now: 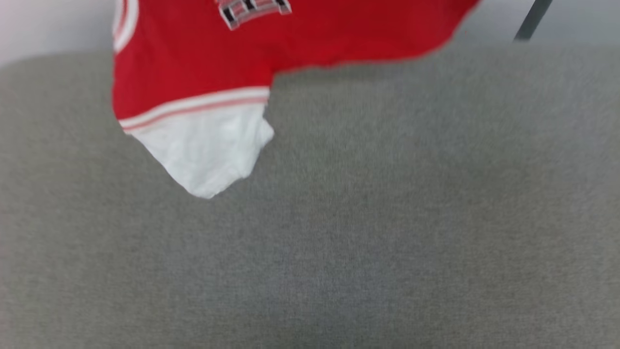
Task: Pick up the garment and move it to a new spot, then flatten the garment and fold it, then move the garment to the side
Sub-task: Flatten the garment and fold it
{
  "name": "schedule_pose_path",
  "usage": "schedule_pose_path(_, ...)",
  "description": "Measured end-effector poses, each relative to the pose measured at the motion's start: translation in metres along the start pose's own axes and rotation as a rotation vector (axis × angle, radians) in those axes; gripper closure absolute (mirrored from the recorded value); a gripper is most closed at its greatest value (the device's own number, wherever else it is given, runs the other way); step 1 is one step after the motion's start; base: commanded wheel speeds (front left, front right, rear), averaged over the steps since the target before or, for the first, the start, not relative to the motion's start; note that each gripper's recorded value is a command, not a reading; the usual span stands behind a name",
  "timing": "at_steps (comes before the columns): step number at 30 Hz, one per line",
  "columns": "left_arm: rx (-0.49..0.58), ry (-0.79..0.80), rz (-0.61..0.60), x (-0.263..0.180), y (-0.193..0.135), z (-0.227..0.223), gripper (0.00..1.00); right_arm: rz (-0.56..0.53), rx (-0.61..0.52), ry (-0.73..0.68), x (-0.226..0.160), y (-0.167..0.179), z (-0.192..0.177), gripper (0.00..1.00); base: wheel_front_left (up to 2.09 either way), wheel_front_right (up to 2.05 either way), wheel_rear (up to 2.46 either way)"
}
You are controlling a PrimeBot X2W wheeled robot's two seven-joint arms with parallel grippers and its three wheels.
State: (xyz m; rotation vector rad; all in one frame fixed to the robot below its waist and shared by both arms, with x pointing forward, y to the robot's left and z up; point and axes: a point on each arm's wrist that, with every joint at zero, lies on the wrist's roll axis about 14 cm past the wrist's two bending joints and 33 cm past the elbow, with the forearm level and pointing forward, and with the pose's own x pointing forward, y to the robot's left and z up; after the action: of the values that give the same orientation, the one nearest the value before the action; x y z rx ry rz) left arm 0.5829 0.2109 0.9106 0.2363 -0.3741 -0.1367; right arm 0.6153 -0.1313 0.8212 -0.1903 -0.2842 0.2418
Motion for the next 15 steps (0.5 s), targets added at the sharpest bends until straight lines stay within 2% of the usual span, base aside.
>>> schedule_pose_path(5, -0.006, -0.086, 0.012, 0.039, -0.005, -0.024, 1.0, -0.027, -0.054, -0.086, 0.033, -0.015, -0.027, 1.0, 0.0, 0.0, 0.0)
schedule_pose_path(9, -0.006, -0.156, 0.013, 0.069, -0.02, -0.051, 1.0, -0.032, -0.103, -0.098, 0.057, -0.02, -0.068, 1.0, 0.0, 0.0, 0.0)
schedule_pose_path(15, -0.04, -0.188, -0.021, 0.1, -0.045, -0.121, 1.0, -0.003, -0.185, -0.104, 0.086, -0.015, -0.131, 1.0, 0.0, 0.0, 0.0)
